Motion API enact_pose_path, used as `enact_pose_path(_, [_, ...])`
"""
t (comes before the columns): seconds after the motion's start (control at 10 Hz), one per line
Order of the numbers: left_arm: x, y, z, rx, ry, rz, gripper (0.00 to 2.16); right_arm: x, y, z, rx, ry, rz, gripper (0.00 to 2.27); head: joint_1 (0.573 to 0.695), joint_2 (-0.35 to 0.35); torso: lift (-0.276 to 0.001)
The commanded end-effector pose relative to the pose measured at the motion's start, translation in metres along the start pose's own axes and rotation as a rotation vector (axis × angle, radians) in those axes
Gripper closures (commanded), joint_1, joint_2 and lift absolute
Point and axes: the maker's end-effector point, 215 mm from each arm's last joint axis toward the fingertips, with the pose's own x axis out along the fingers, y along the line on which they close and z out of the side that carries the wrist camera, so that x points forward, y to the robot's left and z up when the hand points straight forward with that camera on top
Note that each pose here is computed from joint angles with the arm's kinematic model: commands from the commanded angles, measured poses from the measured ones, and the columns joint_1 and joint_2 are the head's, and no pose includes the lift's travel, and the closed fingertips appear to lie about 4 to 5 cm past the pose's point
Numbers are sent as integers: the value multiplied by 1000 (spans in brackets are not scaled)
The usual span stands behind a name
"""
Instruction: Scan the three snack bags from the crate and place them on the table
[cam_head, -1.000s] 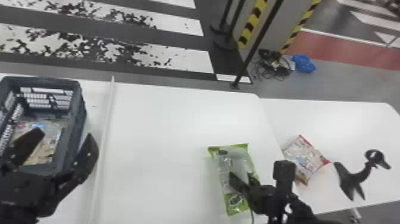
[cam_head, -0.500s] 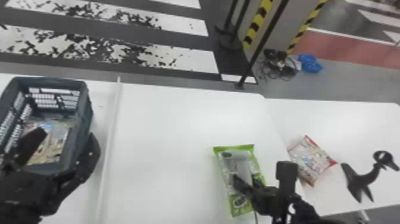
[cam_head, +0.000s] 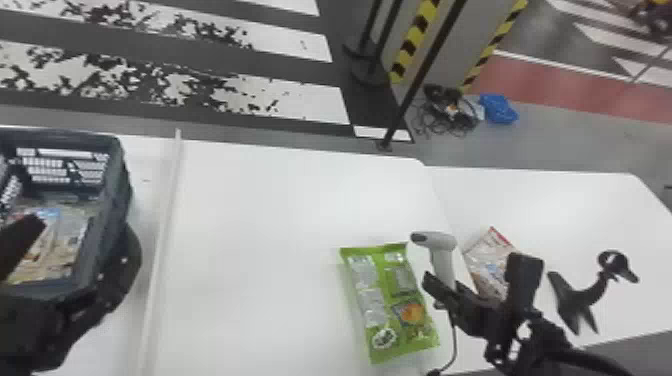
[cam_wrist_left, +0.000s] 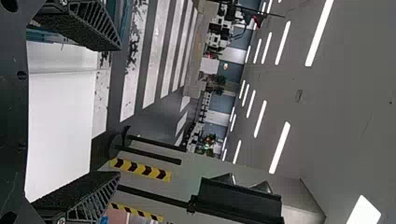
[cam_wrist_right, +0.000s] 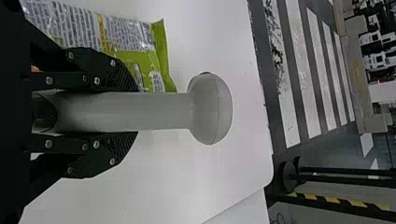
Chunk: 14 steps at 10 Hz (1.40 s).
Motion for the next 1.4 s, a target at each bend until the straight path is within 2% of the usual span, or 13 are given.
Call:
enact_pose_path(0.0, [0,0,0,0,1,-1,39,11,-47,-9,28,35,-50,2165,695,-350,-36])
enact_pose_path(0.2, [1,0,-3,3,12,-4,39,22,-94,-22,32,65,-98,2165,695,-350,-36])
enact_pose_path(0.4, [2,-2,-6,0,23,-10,39,30,-116,-24,10,76,-118,2165,695,-350,-36])
enact_pose_path(0.5, [3,-4,-6,-1,25,-13,39,39,-124,-28,29,99,-101,2162,695,-350,-36])
enact_pose_path(0.8, [2,0,-8,4,34,-9,39,53,-121,-31,-25,106,-67,2081,695,-350,-36])
enact_pose_path(0.9, [2,0,-9,3,37,-9,39,54,-121,-33,-30,112,-67,1858,695,-350,-36])
enact_pose_path(1.0, [2,-1,-11,1,41,-9,39,53,-122,-34,-39,118,-72,1538,695,-350,-36])
enact_pose_path(1.2, [2,-4,-11,-4,40,-13,39,50,-128,-31,-50,108,-82,194,695,-350,-36])
enact_pose_path(1.3, [2,-5,-12,-5,42,-12,39,45,-130,-25,-64,80,-83,16,695,-350,-36])
